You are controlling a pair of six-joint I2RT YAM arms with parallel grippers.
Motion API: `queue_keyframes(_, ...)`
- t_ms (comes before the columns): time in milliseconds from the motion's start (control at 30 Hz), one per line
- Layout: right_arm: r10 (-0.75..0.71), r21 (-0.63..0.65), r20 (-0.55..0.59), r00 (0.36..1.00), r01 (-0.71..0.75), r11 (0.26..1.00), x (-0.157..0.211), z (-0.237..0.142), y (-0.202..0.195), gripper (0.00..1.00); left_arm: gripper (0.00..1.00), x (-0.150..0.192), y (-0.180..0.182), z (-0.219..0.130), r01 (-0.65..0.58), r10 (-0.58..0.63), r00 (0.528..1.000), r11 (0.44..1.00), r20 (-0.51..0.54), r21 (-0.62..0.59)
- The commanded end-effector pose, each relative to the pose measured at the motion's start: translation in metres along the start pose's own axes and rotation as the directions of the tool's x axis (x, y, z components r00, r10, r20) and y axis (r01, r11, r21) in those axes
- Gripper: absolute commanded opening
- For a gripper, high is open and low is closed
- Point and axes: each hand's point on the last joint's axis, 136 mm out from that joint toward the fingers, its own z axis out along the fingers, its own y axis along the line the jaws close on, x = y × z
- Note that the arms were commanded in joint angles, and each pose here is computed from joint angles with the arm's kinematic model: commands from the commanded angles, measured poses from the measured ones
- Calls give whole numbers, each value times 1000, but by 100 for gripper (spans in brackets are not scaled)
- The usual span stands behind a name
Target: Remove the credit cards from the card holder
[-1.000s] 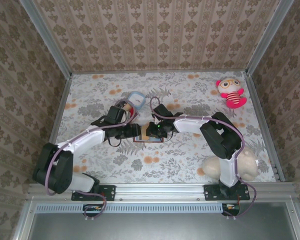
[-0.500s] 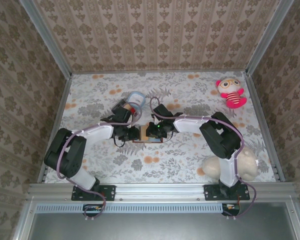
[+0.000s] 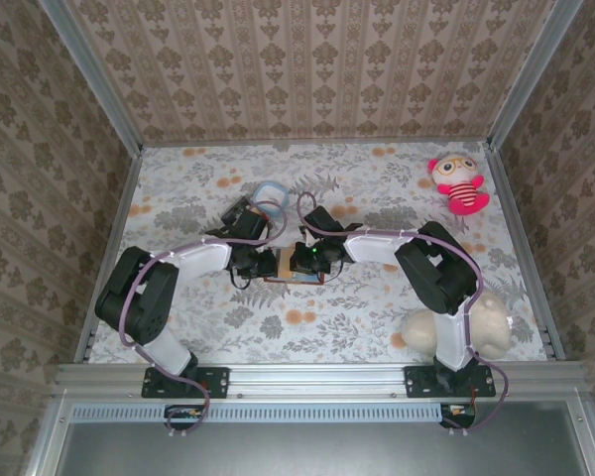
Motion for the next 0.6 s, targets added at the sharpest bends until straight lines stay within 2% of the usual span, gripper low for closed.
queue_keyframes(0, -5, 34, 14, 1000, 4, 999, 0, -7, -11, 8, 23, 8, 13, -2, -21, 19, 999, 997, -31, -76)
queue_keyframes(433, 10, 85, 40, 999, -14, 996, 1, -22, -32, 8, 23, 10, 16, -1, -33, 29, 999, 995, -45, -90)
queue_keyframes(567, 9, 58, 32, 999, -11, 998, 1, -22, -27, 13, 23, 1, 7, -12, -42, 42, 999, 997, 1, -61)
